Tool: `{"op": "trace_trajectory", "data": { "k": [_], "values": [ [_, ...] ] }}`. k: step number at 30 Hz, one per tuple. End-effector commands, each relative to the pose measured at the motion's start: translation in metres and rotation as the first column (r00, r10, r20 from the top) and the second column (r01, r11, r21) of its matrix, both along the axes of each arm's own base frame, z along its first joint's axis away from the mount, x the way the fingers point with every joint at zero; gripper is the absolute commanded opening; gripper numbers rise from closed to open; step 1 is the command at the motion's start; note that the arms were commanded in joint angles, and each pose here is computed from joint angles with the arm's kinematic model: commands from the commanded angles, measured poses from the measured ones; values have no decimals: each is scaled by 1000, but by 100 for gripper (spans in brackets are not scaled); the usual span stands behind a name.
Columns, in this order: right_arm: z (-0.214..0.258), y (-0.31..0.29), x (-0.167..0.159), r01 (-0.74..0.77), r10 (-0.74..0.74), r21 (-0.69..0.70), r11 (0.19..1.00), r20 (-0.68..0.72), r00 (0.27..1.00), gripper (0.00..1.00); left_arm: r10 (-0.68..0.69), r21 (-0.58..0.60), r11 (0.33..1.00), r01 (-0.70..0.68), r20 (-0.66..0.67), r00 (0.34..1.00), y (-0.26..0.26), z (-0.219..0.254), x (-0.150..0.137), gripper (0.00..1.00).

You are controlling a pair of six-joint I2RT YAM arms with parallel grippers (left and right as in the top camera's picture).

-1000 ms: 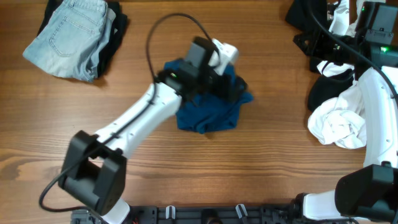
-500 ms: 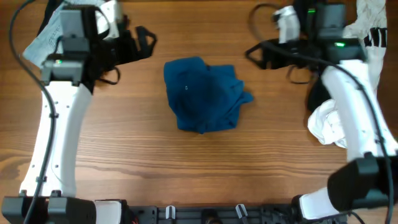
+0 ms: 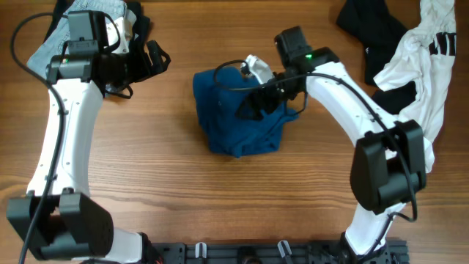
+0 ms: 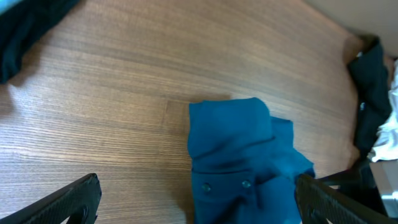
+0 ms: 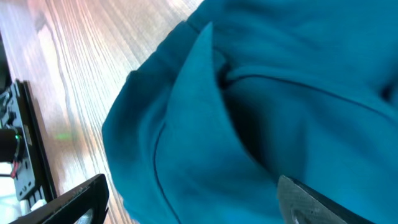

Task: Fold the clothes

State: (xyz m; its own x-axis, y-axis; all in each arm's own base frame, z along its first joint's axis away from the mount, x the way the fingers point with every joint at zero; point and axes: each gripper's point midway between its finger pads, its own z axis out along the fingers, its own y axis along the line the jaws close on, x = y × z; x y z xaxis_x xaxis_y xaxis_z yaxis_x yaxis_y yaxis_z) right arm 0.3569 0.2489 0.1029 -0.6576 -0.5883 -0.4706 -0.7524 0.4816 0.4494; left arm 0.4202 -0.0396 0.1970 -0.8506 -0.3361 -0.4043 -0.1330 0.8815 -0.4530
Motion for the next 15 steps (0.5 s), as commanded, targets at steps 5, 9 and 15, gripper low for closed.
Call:
{"op": "trace_trajectory", "data": {
  "k": [5, 9, 15],
  "values": [
    [-12, 6, -2, -13, 14, 22, 1000, -42, 999, 20, -8, 6, 1000, 8, -45, 999, 0, -19, 3, 100],
    [-17, -16, 8, 124, -128, -44, 991, -107, 986, 4, -8, 6, 1000, 8, -45, 999, 0, -19, 3, 100],
    [-7, -54, 12, 261, -273, -87, 961, -180, 945, 4, -8, 6, 1000, 9, -46, 999, 0, -20, 2, 100]
  ]
}}
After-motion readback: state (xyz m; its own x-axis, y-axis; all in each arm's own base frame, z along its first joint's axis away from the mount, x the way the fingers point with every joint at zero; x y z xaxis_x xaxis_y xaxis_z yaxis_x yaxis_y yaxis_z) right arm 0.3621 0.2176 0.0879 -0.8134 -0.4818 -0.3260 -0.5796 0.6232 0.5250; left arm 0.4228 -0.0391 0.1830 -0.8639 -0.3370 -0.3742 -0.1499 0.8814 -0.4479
